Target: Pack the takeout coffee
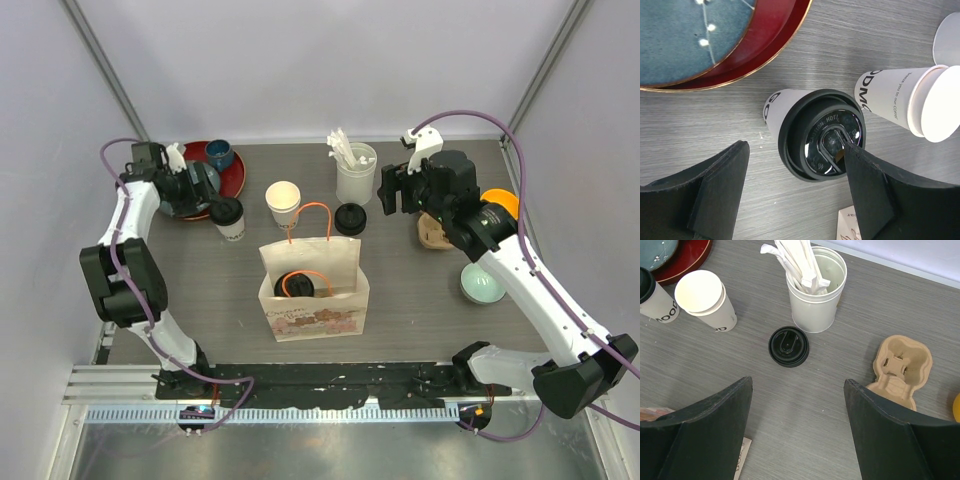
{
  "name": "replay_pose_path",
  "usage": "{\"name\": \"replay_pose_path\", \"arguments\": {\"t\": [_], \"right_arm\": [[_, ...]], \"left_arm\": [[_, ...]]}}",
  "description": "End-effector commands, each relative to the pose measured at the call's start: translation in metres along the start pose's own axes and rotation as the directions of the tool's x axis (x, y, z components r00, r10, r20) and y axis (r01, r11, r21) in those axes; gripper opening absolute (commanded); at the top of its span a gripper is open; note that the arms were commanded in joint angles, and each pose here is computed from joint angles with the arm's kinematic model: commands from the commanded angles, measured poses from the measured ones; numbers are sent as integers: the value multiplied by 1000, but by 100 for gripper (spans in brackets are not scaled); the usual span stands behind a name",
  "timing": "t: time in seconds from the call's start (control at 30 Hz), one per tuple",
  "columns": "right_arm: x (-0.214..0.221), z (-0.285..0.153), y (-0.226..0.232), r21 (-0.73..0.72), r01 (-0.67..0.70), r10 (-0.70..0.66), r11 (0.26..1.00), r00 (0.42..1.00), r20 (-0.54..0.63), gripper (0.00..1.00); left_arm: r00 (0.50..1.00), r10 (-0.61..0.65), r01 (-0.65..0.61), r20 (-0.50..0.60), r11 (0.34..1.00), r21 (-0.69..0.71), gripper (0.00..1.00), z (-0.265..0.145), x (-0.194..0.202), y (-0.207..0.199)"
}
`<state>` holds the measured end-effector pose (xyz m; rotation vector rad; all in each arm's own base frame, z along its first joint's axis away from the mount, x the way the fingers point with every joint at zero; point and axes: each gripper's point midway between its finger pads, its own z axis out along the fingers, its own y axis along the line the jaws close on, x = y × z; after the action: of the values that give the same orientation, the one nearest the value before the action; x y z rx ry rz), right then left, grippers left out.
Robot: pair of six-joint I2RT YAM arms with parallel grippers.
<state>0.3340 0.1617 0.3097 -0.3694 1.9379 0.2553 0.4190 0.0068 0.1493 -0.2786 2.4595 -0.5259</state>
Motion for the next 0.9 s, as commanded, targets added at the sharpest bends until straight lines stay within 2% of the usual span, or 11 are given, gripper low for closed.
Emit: {"name": "replay_pose_path", "arguments": {"t": [0.0,0.43,0.63,0.87], "right_arm": [[-10,-5,0,-2,-13,13,1000,999,36,79],[-7,-6,-3,11,-9,9,1000,999,32,79],[-9,-6,-3,11,-6,6,1000,999,32,79],[-7,-5,-3,13,-6,5,1000,1000,29,79]], "left_arm": [[1000,-12,12,0,1000,12,79,14,0,0],[997,-32,35,-68,998,46,71,35,17,0],[997,-23,29,-75,996,80,61,28,21,-11],[993,-34,45,-114,994,96,42,28,32,-13]]}}
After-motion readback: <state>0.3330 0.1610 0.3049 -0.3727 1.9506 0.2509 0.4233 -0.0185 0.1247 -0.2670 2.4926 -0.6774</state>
